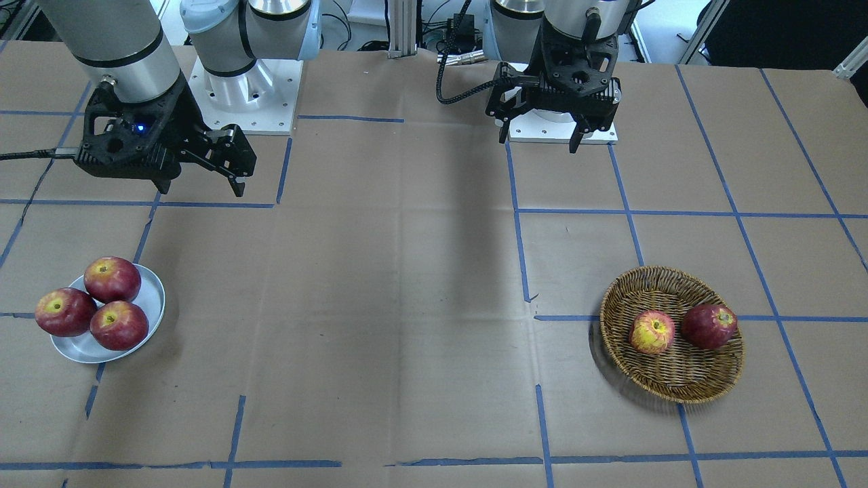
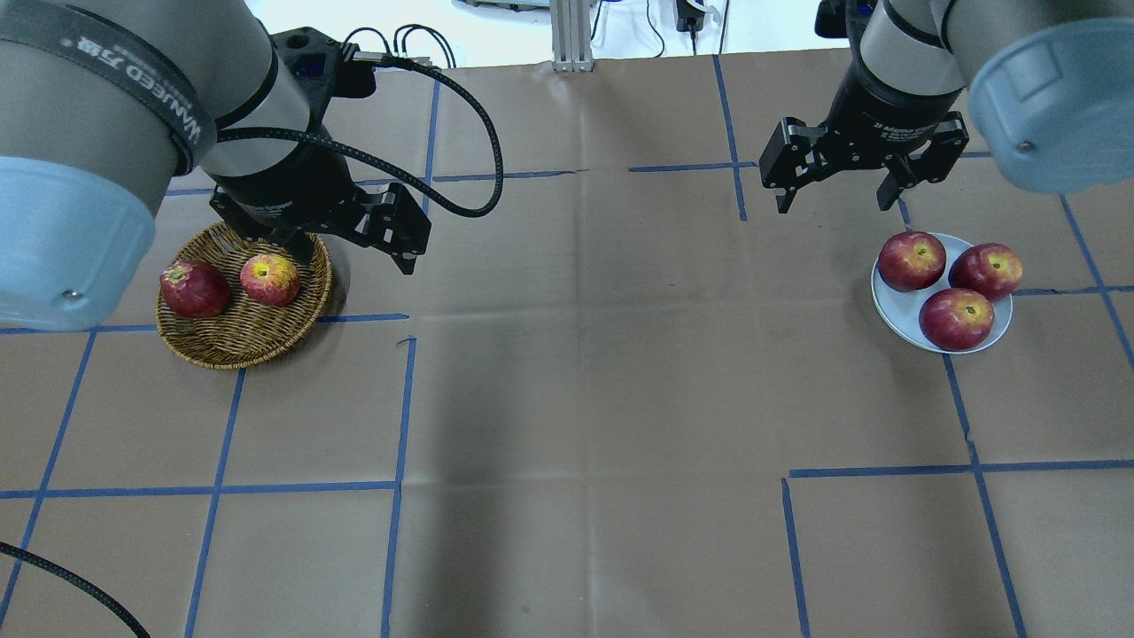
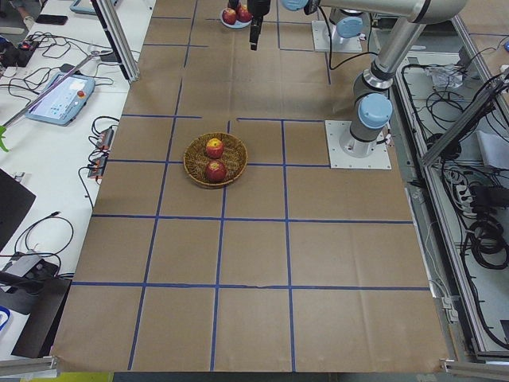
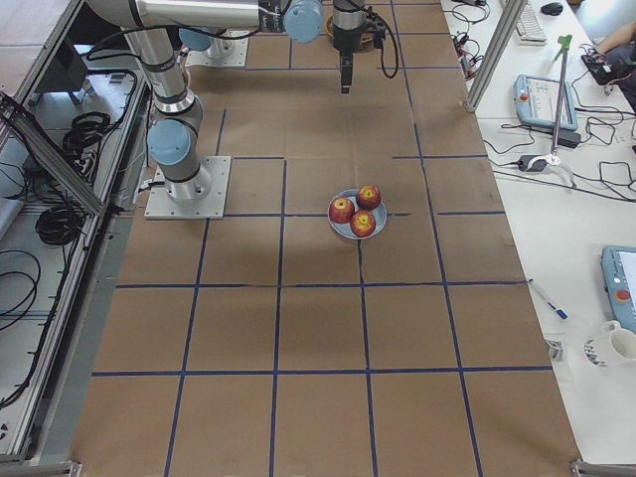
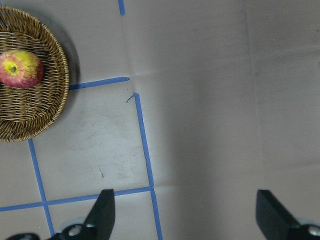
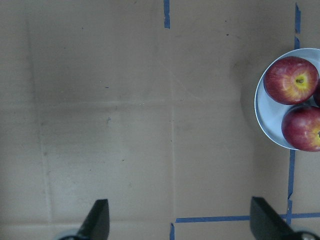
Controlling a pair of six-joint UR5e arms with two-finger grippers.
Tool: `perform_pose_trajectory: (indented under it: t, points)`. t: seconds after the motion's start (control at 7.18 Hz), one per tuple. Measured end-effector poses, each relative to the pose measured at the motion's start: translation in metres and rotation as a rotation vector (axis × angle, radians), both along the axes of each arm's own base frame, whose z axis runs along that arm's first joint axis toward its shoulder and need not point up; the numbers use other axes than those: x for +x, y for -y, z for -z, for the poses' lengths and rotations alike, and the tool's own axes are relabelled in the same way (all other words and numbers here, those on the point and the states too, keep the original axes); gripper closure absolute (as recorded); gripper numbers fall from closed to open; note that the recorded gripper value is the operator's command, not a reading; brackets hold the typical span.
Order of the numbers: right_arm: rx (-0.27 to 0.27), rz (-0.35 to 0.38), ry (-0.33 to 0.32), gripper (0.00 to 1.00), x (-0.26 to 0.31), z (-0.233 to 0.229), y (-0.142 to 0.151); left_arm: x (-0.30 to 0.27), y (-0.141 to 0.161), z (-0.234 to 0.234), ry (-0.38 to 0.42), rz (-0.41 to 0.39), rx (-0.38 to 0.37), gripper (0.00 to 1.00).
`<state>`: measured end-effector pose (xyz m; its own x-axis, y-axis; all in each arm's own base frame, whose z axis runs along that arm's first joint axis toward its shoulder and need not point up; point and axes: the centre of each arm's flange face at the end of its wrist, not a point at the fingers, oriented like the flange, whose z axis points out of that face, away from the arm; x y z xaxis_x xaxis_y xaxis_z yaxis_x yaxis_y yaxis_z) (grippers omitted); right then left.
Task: Transfer apple from basket to plate
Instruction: 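Move the left gripper down toward the yellow-red apple in the basket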
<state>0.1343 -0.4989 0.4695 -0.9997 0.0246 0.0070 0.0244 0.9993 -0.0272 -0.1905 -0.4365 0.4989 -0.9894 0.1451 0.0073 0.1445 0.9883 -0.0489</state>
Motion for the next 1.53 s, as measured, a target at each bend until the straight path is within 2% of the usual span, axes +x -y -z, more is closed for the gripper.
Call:
perform_pose_trajectory:
  t: [0.84,1.53]
  points:
    - [-0.001,0.000,0.000,0.00,0.000,0.000,0.000,0.000,-0.001,0.000,-0.001,-0.001,0.003,0.01]
    - [-0.002,-0.001,0.000,0.00,0.000,0.000,0.000,0.004,-0.017,-0.018,0.008,-0.004,0.009,0.01]
